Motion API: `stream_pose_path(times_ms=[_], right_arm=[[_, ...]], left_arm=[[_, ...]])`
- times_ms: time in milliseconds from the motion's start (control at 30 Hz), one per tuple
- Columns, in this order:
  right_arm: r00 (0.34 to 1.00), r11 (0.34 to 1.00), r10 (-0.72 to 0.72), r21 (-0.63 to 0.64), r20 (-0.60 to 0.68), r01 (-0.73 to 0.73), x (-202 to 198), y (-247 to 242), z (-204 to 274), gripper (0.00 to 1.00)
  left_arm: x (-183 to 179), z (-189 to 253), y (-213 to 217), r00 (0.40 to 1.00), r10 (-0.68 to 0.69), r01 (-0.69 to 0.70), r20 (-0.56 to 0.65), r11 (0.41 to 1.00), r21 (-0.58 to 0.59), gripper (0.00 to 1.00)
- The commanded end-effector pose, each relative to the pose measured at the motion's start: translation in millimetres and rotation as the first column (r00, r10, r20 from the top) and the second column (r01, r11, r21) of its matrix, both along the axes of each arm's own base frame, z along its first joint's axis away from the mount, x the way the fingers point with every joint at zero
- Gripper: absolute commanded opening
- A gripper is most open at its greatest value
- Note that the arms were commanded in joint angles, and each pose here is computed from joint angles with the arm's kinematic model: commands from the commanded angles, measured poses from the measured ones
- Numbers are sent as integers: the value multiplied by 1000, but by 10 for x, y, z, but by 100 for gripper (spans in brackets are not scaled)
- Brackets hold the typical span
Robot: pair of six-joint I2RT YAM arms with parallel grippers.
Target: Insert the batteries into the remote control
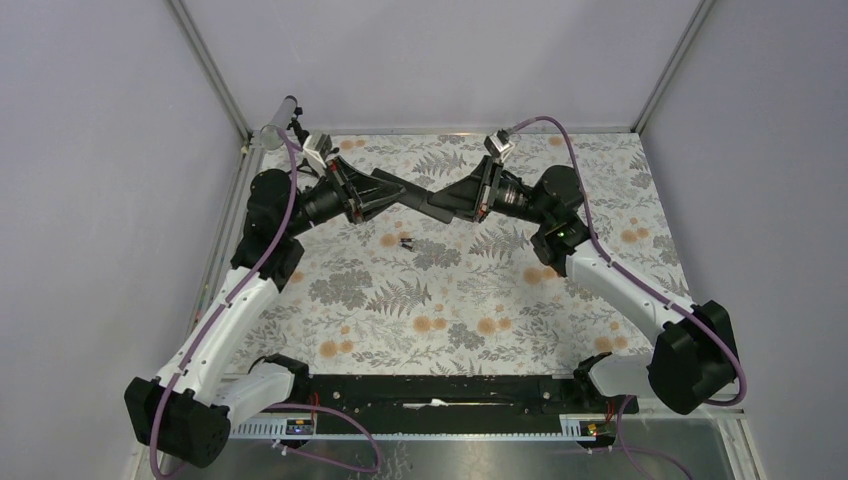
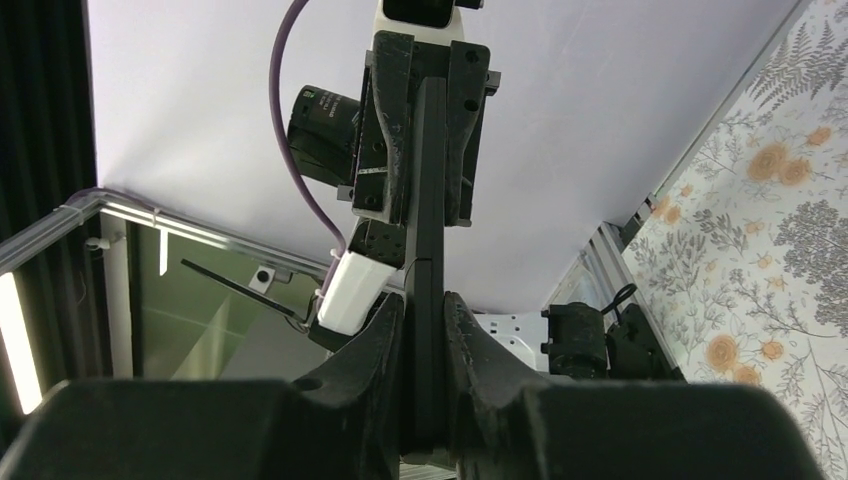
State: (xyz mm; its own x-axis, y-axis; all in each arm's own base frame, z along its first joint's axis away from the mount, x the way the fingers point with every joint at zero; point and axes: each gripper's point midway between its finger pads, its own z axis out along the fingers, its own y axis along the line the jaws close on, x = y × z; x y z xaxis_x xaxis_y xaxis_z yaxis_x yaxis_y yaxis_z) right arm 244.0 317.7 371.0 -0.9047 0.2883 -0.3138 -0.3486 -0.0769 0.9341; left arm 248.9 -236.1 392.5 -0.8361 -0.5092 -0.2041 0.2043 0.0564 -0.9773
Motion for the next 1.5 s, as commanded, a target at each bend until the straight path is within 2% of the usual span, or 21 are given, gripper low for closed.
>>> stream_pose_path(times_ms=[0, 167, 233, 433, 500, 600, 800, 967, 1100, 1267, 1467], right_arm=[[997, 997, 38, -77, 70, -33, -102, -91, -21, 22], [997, 983, -63, -167, 51, 71, 56, -122, -148, 33], [996, 979, -83, -183, 40, 89, 82, -133, -189, 40], [997, 992, -72, -101, 2, 72, 101, -101, -118, 53], [996, 992, -84, -88, 3, 84, 143, -93, -57, 48], [994, 991, -105, -81, -21, 103, 209, -79, -19, 31], [982, 987, -141, -94, -123, 130, 320, -65, -344, 23], [973, 955, -203, -243, -110, 171, 326, -142, -866, 28], [968, 896, -231, -408, -97, 173, 266, -257, -1474, 45], [967, 836, -237, -527, -90, 156, 196, -357, -1952, 56], [975, 703, -223, -692, 10, 168, 224, -336, -2293, 65]], left_arm=[[66, 619, 328, 976, 150, -128, 157, 982, -139, 0], [80, 634, 369, 972, 161, -139, 172, 982, -130, 0], [94, 625, 377, 971, 165, -145, 175, 982, -119, 0], [134, 566, 353, 975, 151, -132, 161, 984, -122, 0], [154, 516, 342, 978, 146, -129, 152, 985, -116, 0], [216, 389, 344, 975, 162, -152, 151, 986, -74, 0], [452, -157, 426, 960, 245, -262, 132, 956, 131, 0], [554, -644, 608, 938, 314, -346, 146, 878, 331, 0], [578, -921, 766, 923, 347, -383, 163, 812, 440, 0], [587, -999, 885, 908, 376, -416, 183, 769, 486, 0], [590, -1092, 1029, 897, 398, -437, 193, 730, 526, 0]])
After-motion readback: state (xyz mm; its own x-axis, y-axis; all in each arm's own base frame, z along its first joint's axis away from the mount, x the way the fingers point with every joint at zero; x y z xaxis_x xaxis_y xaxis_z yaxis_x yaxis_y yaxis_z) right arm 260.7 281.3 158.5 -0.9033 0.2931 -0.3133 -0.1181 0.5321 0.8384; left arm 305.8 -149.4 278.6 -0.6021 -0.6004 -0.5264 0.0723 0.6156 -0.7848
